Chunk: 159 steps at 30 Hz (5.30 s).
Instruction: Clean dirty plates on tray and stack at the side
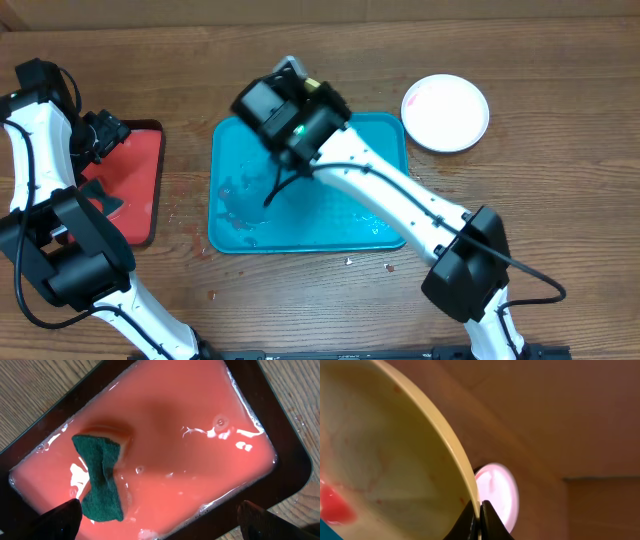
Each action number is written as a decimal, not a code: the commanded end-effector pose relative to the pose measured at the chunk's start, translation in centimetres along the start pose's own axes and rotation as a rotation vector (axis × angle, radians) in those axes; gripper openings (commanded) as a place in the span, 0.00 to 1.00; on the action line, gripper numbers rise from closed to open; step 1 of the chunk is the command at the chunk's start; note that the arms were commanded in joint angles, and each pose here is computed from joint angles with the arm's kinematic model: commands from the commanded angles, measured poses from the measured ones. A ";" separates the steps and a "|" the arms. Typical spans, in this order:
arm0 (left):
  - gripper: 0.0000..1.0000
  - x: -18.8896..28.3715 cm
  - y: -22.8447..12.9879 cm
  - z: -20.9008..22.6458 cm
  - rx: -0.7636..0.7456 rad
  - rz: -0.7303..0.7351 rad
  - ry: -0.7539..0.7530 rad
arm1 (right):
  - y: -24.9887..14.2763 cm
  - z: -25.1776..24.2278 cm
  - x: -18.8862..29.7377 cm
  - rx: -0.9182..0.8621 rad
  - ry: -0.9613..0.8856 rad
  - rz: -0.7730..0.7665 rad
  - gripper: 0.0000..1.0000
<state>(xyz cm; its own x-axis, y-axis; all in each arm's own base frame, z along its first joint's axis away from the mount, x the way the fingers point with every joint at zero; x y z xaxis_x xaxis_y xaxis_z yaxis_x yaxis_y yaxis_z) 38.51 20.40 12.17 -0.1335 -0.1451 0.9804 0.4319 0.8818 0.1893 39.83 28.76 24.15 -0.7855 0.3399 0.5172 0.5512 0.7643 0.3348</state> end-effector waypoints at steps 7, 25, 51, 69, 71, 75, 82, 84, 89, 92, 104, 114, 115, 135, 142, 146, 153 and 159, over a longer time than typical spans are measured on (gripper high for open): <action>1.00 1.3 0.4 -0.4 -0.006 -0.024 -0.032 | 4.0 -3.9 5.7 0.264 -0.256 -0.123 0.04; 1.00 1.3 0.4 -0.4 -0.006 -0.024 -0.032 | 4.5 -0.5 3.3 0.188 0.064 -0.225 0.04; 1.00 1.3 0.4 -0.4 -0.006 -0.024 -0.032 | -24.6 -15.0 -20.7 -1.145 0.725 0.547 0.04; 0.99 1.3 0.4 -0.4 -0.006 -0.024 -0.032 | -26.7 -11.1 -23.5 -1.175 0.807 0.683 0.54; 1.00 1.3 0.4 -0.4 -0.006 -0.024 -0.032 | -26.6 -10.8 -23.1 -1.170 0.818 0.695 0.55; 1.00 1.3 0.4 -0.4 -0.006 -0.024 -0.032 | -26.2 -10.7 -22.0 -1.141 0.836 0.704 0.55; 1.00 1.3 0.4 -0.4 -0.006 -0.024 -0.032 | -24.5 -13.7 -16.2 -1.077 0.863 0.631 0.56; 1.00 1.3 0.4 -0.4 -0.006 -0.024 -0.032 | -24.0 -14.6 -13.9 -1.061 0.865 0.615 1.00; 1.00 1.3 0.4 -0.4 -0.006 -0.024 -0.032 | -22.4 -15.1 -7.8 -0.947 0.902 0.566 1.00; 1.00 1.3 0.4 -0.4 -0.006 -0.024 -0.032 | -21.2 -14.9 -4.4 -0.897 0.924 0.543 1.00; 1.00 1.3 0.4 -0.4 -0.006 -0.024 -0.032 | -15.5 -11.6 2.1 -0.779 1.081 0.417 1.00; 1.00 1.3 0.4 -0.4 -0.006 -0.024 -0.032 | -15.7 -11.9 1.9 -0.780 1.075 0.414 1.00; 1.00 1.3 0.4 -0.4 -0.006 -0.024 -0.032 | -15.8 -12.0 1.9 -0.782 1.073 0.413 1.00; 1.00 1.3 0.4 -0.4 -0.006 -0.024 -0.032 | -9.9 -16.6 -1.0 -0.804 0.889 -0.013 1.00; 1.00 1.3 0.4 -0.4 -0.006 -0.024 -0.032 | -7.0 -18.4 -1.9 -0.822 0.836 -0.229 1.00; 1.00 1.3 0.4 -0.4 -0.006 -0.024 -0.032 | -6.7 -17.9 -2.6 -0.832 0.797 -0.353 1.00; 1.00 1.3 0.4 -0.4 -0.006 -0.024 -0.032 | -9.8 -14.5 -2.0 -0.837 0.752 -0.527 1.00; 1.00 1.3 0.4 -0.4 -0.006 -0.024 -0.032 | -15.0 -11.6 -0.2 -0.858 0.652 -0.629 1.00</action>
<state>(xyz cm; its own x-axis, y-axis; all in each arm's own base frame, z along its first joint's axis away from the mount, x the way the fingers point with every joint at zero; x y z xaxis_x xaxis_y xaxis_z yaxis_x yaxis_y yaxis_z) 38.57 20.28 12.17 -0.1382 -0.1368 0.9809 0.4327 0.8826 0.1840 37.16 11.66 28.16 -0.8024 -0.4947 0.3339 0.3762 0.0153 0.9264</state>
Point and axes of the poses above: each gripper's point midway between its finger pads, its own x axis back along the fingers, its own z axis along the line the jaws close on, y = z × x, the point moved 3 cm from there along x, back along the fingers, and after that the axes turned 10 degrees about x, right-handed, at the moved point
